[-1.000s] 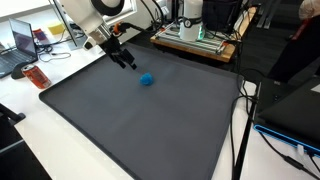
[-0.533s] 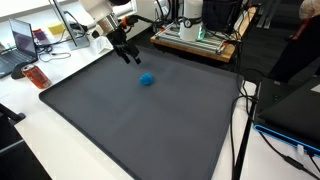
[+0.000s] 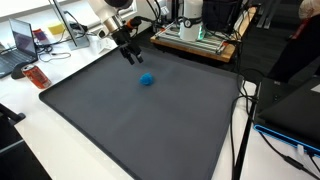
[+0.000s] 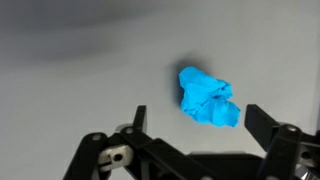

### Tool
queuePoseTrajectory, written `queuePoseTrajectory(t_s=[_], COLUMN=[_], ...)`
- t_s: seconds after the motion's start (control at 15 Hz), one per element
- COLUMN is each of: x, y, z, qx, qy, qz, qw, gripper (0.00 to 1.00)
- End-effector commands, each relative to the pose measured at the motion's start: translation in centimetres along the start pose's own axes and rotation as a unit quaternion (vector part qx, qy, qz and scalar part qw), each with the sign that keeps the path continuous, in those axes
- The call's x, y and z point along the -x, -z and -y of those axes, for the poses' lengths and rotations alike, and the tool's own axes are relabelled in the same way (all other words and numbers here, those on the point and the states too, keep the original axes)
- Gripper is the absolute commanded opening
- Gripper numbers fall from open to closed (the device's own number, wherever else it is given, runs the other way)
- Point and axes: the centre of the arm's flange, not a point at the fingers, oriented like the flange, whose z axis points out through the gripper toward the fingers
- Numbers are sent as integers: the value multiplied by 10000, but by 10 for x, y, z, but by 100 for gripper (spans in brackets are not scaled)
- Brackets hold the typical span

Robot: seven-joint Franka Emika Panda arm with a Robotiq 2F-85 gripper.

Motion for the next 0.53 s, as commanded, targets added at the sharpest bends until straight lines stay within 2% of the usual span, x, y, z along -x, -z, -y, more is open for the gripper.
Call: queuePoseTrajectory(t_s=[0.0,0.27,0.47], x=[22,42,57], y=[1,11,16], z=[-9,1,16], qx=[-74,334,754], qy=[-103,-311,-542], qz=[-227,-407,-711], qw=[9997,9981,9931], gripper=[100,100,100])
